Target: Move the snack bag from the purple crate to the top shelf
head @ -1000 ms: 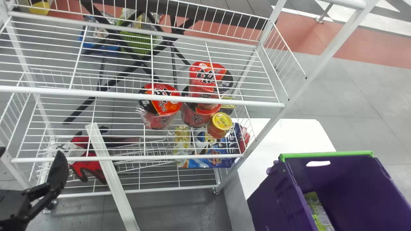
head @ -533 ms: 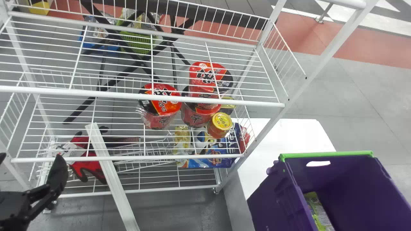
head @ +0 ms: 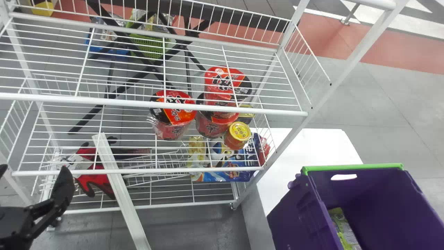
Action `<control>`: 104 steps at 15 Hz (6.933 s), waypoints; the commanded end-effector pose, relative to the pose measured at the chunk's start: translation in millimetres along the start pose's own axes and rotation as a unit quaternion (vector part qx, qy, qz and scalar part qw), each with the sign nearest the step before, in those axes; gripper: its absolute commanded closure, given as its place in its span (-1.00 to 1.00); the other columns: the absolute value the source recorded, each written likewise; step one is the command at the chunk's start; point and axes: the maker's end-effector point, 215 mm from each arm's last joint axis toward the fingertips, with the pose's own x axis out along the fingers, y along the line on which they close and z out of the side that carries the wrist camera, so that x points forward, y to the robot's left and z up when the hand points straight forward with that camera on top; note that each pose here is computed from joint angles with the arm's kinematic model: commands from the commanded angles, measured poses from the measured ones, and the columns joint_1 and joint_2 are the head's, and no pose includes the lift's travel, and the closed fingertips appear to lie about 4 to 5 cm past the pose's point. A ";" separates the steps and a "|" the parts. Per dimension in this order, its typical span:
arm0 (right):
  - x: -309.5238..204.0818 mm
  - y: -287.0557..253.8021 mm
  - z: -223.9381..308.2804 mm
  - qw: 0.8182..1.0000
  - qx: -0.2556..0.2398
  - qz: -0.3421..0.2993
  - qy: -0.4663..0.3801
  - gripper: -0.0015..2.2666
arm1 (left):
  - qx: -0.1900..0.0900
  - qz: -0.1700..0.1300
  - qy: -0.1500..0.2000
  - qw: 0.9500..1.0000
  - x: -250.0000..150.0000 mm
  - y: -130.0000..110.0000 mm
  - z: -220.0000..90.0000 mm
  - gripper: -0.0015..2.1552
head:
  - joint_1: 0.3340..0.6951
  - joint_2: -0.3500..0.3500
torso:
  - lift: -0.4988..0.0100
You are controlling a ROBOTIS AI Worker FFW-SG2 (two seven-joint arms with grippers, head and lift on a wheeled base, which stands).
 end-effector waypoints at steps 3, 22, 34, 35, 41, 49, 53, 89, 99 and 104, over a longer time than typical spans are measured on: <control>-6.1 -16.3 -3.0 1.000 -0.011 -0.026 0.011 -0.81 | 0.000 -0.001 0.002 1.000 -1.0 -1.8 -1.7 -0.94 | 1.00 -1.00 | -0.81; 30.7 -12.7 -11.5 0.998 -0.028 -0.052 -0.016 -0.75 | 0.003 0.000 -0.005 1.000 1.2 3.6 -2.1 -0.94 | 1.00 -1.00 | -0.81; 41.3 -13.2 -10.3 0.996 -0.013 -0.070 -0.054 -0.50 | -0.001 -0.003 -0.002 1.000 9.4 10.0 -9.3 -0.94 | 1.00 -1.00 | -0.81; 40.7 -13.6 -9.5 0.996 -0.015 -0.070 -0.056 -0.43 | -0.002 -0.003 -0.003 1.000 9.9 10.2 -8.5 -0.94 | 1.00 -1.00 | -0.81; 38.7 -15.5 -5.0 0.995 -0.020 -0.070 -0.063 0.30 | 0.000 -0.002 -0.003 1.000 13.5 11.4 -9.3 -0.94 | 1.00 -1.00 | -0.81; -4.8 -17.8 6.7 0.993 0.010 -0.071 -0.098 0.29 | 0.002 -0.004 -0.002 1.000 13.8 7.6 -9.1 -0.94 | 1.00 -1.00 | -0.81; -20.5 -15.4 20.2 0.990 -0.019 -0.076 -0.119 0.30 | 0.004 -0.003 -0.001 1.000 12.8 6.6 -10.7 -0.94 | 1.00 -1.00 | -0.75; -53.5 -20.2 38.2 0.980 -0.036 -0.103 -0.168 0.30 | 0.005 -0.001 -0.003 1.000 7.6 4.0 -9.6 -0.94 | 1.00 -1.00 | -0.18; -66.4 -29.9 37.1 0.978 -0.029 -0.115 -0.174 0.30 | 0.005 -0.002 -0.003 1.000 8.6 3.3 -9.0 -0.94 | 1.00 -1.00 | -0.03; -72.5 -31.2 38.6 0.977 -0.026 -0.117 -0.176 0.30 | 0.006 -0.006 -0.002 1.000 10.2 0.1 -9.8 -0.94 | 1.00 -1.00 | 0.05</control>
